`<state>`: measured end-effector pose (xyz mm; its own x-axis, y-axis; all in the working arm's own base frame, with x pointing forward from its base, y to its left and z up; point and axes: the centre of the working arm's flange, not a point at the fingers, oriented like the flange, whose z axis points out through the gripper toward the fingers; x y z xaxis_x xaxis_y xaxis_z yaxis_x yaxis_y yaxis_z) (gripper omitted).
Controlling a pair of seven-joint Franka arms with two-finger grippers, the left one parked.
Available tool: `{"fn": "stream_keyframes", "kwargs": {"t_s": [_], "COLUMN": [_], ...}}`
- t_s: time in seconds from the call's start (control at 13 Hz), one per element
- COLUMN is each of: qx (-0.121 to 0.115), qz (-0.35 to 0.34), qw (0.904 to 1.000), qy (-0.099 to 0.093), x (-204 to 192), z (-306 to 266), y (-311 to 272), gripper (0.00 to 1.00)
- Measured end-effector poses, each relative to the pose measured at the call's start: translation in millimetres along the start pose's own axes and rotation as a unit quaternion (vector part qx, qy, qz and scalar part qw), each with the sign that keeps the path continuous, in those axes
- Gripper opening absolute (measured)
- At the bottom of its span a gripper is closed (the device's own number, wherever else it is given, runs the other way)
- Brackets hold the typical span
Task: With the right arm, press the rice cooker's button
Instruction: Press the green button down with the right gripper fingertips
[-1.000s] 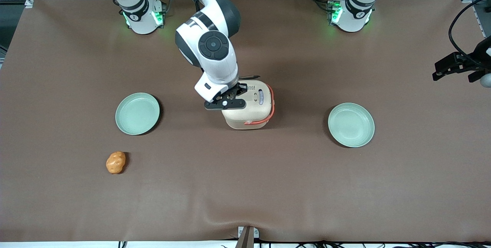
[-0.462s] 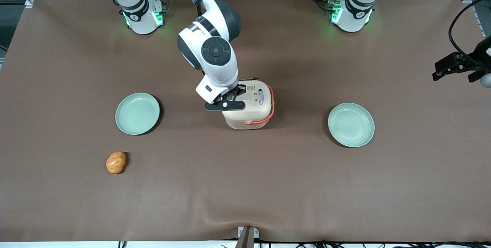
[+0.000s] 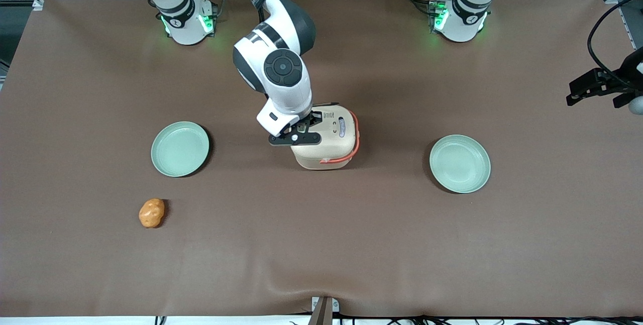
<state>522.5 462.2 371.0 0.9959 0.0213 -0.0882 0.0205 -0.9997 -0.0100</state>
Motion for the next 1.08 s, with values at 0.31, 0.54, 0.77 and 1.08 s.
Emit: {"fn": "stream_keyframes", "kwargs": {"t_s": [0.31,0.54,0.77,1.08], "qx": [0.001,0.001,0.002,0.005], "qz": [0.0,0.0,0.0,0.001], "qw": [1.0,1.0,1.0,1.0], "qy": [0.001,0.001,0.003,0.006], "x": [0.0,0.1,0.0,0.1], "z": [1.3,1.4,4.7,7.5], "y": [-0.1,-0.1,-0.8,-1.3], "gripper": [0.01,0.01,0.01,0.01]}}
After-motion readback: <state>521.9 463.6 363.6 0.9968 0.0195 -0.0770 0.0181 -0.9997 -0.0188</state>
